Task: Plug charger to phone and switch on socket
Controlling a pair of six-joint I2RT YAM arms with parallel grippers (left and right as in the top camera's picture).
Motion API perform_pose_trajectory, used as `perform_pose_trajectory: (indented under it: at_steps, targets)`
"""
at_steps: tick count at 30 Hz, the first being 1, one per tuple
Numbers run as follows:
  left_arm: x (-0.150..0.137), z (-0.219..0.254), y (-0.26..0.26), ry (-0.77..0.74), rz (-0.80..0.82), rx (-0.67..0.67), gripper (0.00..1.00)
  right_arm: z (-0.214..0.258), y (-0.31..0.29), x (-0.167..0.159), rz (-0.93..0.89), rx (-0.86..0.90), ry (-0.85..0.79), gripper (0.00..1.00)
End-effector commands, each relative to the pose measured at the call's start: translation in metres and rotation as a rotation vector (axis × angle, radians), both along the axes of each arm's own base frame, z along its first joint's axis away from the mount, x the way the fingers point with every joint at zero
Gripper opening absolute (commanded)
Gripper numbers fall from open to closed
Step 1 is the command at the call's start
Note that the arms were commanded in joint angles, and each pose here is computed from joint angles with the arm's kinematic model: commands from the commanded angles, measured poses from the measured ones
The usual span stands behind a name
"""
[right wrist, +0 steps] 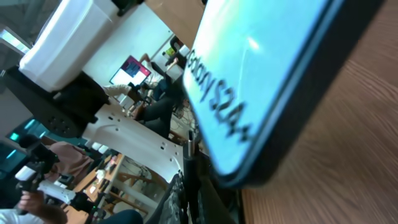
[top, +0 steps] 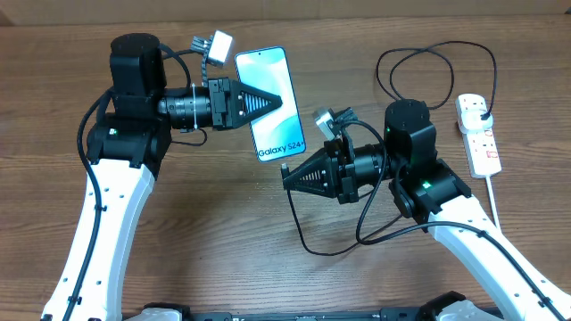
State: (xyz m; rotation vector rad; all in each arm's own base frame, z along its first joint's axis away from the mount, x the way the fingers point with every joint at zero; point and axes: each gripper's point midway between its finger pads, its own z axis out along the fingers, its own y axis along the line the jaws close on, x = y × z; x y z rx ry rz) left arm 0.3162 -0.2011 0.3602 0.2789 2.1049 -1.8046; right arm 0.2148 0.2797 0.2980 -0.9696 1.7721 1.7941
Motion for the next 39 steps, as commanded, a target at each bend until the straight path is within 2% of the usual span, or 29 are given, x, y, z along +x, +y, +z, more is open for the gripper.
perform_pose_trajectory:
  at_steps: [1, 18, 39]
  targets:
    - [-0.0166, 0.0165, -0.0022, 0.023, -0.078, -0.050, 0.04, 0.0103, -0.0016, -0.0043, 0.013, 0.013, 0.014, 0.04]
    - [-0.0173, 0.0234, -0.0027, -0.085, -0.102, -0.057, 0.04, 0.0169, -0.0021, -0.0078, 0.038, 0.029, 0.015, 0.04]
    - [-0.0230, 0.0238, -0.0034, -0.099, -0.134, -0.066, 0.04, 0.0177, -0.0014, -0.0041, 0.017, 0.031, 0.002, 0.04]
